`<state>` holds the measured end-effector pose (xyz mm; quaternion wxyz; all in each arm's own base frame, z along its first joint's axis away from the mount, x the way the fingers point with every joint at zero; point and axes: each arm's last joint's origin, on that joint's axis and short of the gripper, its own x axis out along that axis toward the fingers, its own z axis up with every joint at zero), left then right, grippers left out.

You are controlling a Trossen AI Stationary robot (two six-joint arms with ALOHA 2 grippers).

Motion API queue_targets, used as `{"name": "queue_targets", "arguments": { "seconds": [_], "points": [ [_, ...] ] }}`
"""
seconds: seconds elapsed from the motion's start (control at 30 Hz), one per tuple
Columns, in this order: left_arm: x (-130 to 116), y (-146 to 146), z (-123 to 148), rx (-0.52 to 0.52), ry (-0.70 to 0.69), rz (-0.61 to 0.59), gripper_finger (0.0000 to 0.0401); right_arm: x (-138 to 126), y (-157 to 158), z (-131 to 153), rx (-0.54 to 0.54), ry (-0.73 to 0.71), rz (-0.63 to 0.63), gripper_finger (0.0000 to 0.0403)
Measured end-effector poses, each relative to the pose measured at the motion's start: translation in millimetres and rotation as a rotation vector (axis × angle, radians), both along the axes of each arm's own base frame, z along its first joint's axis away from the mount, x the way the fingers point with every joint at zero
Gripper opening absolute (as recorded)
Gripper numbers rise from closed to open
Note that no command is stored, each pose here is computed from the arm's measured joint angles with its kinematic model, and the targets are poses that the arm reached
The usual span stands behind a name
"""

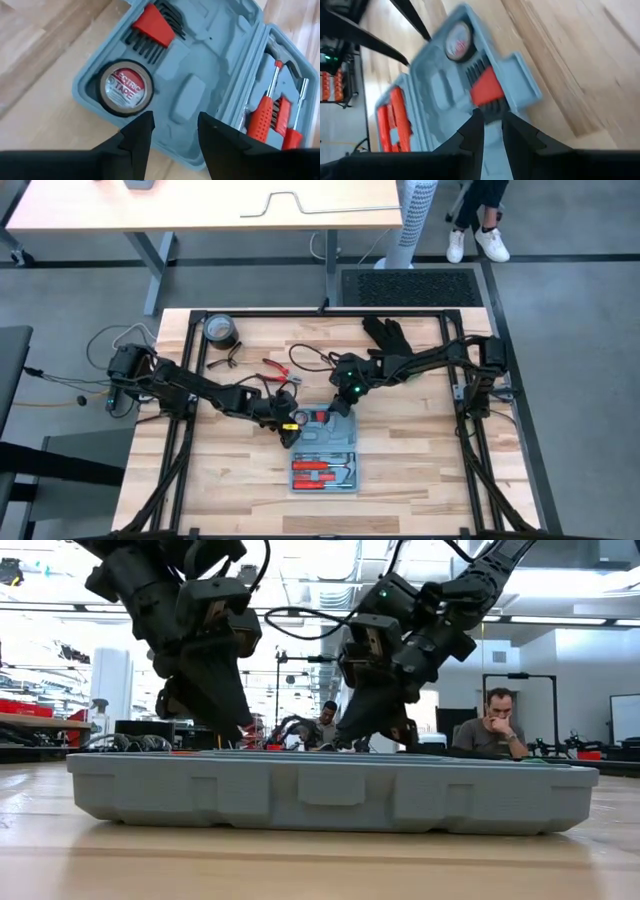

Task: Prefit tool cases
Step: Adjust the gray prefit tool case

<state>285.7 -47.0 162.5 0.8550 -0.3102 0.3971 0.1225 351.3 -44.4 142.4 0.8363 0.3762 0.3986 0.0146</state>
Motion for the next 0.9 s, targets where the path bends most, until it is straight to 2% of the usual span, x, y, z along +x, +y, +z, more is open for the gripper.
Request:
{"name": "queue_targets", "arguments": {
  "seconds": [0.33,0.57,0.9],
  "points": [
    [-2.6,-15.6,0.3,-0.047,-0.002,0.008,0.015,3.2,0.2,3.1,-0.015,-0.05,0.009,0.0077],
    [-10.5,-27.1,-3.3,0.007,0.038,0.065,0.015,2.7,0.2,2.6,-0.014,-0.043,0.009,0.0077],
    [-12.4,-35.8,-2.7,0.001,0.021,0.087,0.015,2.7,0.2,2.6,-0.016,-0.043,0.01,0.0077]
  ]
}}
